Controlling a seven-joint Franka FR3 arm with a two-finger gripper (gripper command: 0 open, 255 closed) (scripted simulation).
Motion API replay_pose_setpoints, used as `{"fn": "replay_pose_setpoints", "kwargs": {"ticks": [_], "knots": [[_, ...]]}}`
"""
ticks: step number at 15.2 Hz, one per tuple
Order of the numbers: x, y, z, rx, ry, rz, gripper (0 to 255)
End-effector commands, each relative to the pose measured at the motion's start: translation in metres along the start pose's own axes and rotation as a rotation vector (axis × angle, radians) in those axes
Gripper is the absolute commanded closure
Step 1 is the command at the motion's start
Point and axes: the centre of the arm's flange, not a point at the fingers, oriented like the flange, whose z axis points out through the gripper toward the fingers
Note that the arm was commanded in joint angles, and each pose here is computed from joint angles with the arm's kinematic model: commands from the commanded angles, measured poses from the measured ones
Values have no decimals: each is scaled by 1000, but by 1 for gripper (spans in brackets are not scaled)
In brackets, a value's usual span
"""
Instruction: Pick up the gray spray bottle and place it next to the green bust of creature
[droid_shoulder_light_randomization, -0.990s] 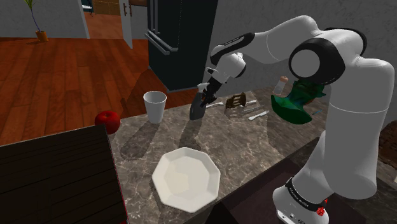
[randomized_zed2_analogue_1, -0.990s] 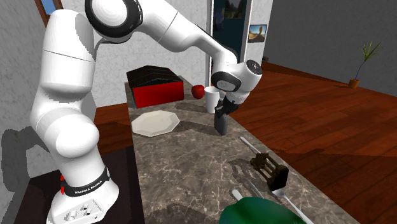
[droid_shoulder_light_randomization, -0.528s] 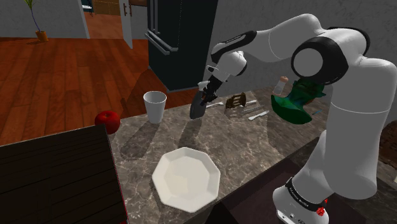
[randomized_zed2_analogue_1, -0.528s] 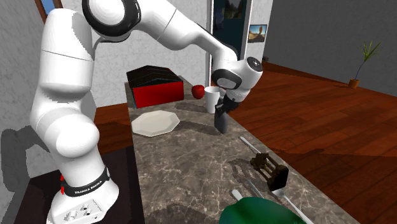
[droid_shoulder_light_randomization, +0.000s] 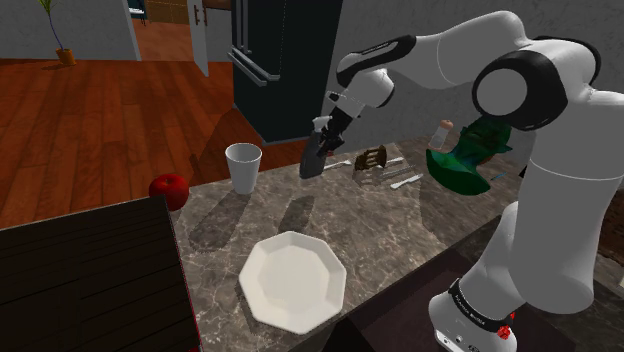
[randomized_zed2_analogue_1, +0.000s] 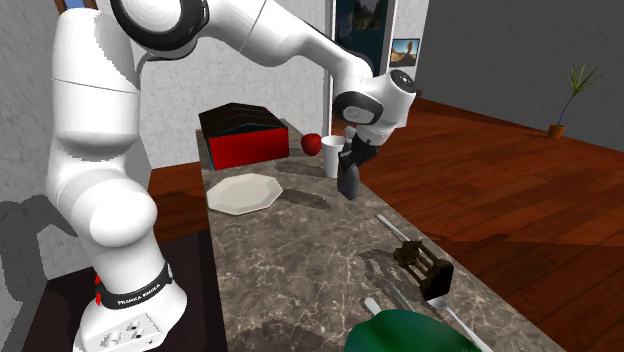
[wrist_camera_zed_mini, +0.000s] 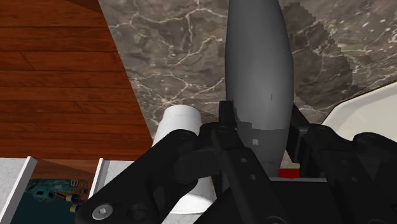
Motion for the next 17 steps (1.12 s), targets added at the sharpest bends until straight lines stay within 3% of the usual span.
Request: {"fn": "replay_pose_setpoints", "kwargs": {"ticks": [1, 17], "knots": [[5, 0, -10, 0, 0, 0, 255], [49, 0, -82, 0, 0, 0, 255]]}}
